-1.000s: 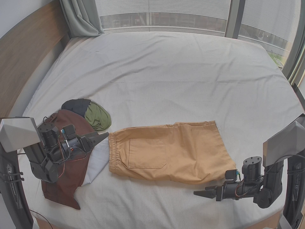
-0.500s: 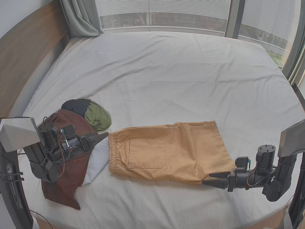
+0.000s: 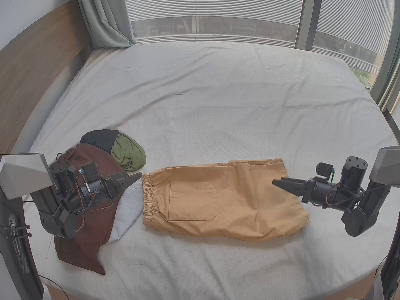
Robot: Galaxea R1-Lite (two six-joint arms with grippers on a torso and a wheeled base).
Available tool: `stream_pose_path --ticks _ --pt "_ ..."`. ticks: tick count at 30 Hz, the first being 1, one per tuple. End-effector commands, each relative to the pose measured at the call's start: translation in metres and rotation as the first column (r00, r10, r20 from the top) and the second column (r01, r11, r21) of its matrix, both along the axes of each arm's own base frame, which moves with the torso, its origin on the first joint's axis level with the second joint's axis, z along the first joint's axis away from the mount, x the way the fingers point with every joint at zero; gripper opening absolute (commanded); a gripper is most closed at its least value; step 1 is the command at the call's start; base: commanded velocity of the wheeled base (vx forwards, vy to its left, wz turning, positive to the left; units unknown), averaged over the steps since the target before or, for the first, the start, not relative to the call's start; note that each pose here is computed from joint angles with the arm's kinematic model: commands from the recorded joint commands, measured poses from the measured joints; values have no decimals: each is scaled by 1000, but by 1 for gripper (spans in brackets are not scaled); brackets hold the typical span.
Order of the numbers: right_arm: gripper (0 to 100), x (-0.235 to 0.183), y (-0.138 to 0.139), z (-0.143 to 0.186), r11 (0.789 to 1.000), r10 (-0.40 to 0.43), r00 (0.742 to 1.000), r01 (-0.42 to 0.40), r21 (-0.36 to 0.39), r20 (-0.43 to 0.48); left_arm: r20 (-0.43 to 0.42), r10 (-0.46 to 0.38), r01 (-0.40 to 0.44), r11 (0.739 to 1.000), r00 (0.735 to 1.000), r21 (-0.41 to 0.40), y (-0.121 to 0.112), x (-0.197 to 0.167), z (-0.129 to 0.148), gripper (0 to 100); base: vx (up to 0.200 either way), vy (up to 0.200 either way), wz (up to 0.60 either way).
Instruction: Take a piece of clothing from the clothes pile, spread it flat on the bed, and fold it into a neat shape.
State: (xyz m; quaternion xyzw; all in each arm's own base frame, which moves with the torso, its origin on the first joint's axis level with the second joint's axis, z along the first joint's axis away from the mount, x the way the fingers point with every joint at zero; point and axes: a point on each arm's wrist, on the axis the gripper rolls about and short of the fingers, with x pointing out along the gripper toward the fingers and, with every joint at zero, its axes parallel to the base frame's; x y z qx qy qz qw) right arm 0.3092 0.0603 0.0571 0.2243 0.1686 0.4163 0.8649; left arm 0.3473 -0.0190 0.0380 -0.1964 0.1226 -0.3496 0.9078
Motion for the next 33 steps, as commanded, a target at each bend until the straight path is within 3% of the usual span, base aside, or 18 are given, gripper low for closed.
stream_pose_path --ticks 1,9,19,24,33 --pt "100 37 -6 -13 999 -41 999 40 8 24 2 0 0 1000 1000 1 0 -1 1 100 0 0 0" --pt "100 62 -7 -32 986 -169 984 169 -1 58 -8 0 0 1000 1000 1 0 -1 -2 100 0 0 0" --pt "100 75 -6 -39 973 -231 970 232 -2 73 -15 -3 3 1000 1000 1 -1 -2 -4 100 0 0 0" --pt "100 68 -3 -47 974 -223 974 224 -17 37 -30 -6 6 1000 1000 0 -1 -4 -6 100 0 0 0" --pt "100 41 26 -30 990 -137 990 138 -20 28 -157 -28 27 1000 987 -4 -9 -18 -33 100 0 0 0"
